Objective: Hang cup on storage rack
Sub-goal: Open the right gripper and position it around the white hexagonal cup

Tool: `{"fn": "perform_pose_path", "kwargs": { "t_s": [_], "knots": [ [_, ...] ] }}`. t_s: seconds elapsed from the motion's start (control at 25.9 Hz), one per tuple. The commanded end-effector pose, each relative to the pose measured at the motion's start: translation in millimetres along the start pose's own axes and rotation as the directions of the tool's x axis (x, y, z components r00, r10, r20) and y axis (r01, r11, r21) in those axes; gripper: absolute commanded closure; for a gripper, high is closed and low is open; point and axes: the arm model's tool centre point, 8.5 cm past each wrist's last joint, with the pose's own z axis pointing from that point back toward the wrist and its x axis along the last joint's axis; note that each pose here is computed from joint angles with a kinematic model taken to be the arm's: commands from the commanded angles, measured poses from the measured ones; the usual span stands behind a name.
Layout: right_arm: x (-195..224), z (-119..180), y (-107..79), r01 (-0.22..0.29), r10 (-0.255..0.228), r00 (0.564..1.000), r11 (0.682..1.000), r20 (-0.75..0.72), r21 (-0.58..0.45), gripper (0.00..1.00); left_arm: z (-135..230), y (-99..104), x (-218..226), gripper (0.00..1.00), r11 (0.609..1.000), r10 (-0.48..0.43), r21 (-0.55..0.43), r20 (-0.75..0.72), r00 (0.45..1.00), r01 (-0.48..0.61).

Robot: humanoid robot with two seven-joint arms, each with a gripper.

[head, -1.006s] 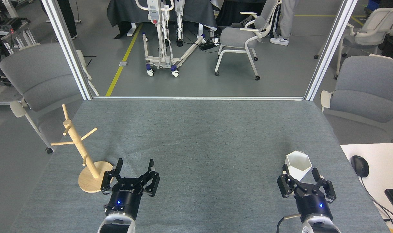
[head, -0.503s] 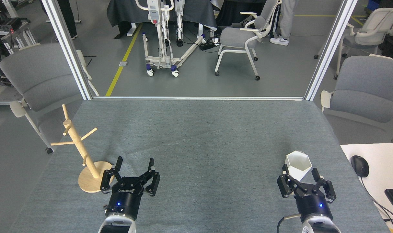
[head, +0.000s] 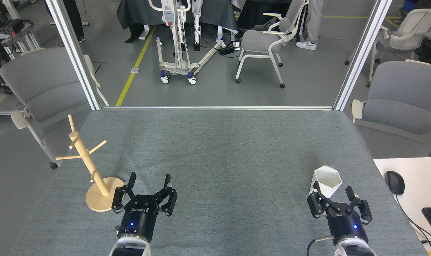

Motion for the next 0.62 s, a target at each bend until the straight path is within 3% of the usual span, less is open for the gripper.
{"fn": "perform_pose_path", "kwargs": {
  "t_s": [0.0,0.12,0.35,0.58],
  "knots": [
    [-3.6,0.4,8.0,0.004,-0.004,1.0,1.0,-0.012,0.019,0.0,0.0,-0.6,2.9,0.01,1.0,0.001,-0.002,0.007,1.0,-0.001],
    [-7.1,1.6,18.5,0.008,-0.007,1.0,0.999,-0.019,0.05,0.0,0.0,-1.0,6.9,0.01,1.0,0.002,-0.003,0.017,1.0,-0.002],
    [-32.9,2.6,40.1,-0.028,0.033,0.999,0.991,-0.039,0.128,0.0,0.4,-3.6,7.5,0.01,1.0,0.003,-0.011,0.019,1.0,-0.002],
    [-31.4,-15.7,41.9,-0.015,0.021,0.999,0.989,-0.037,0.147,0.0,0.6,-5.3,7.6,0.01,1.0,0.004,-0.017,0.019,1.0,-0.004]
  ]
}}
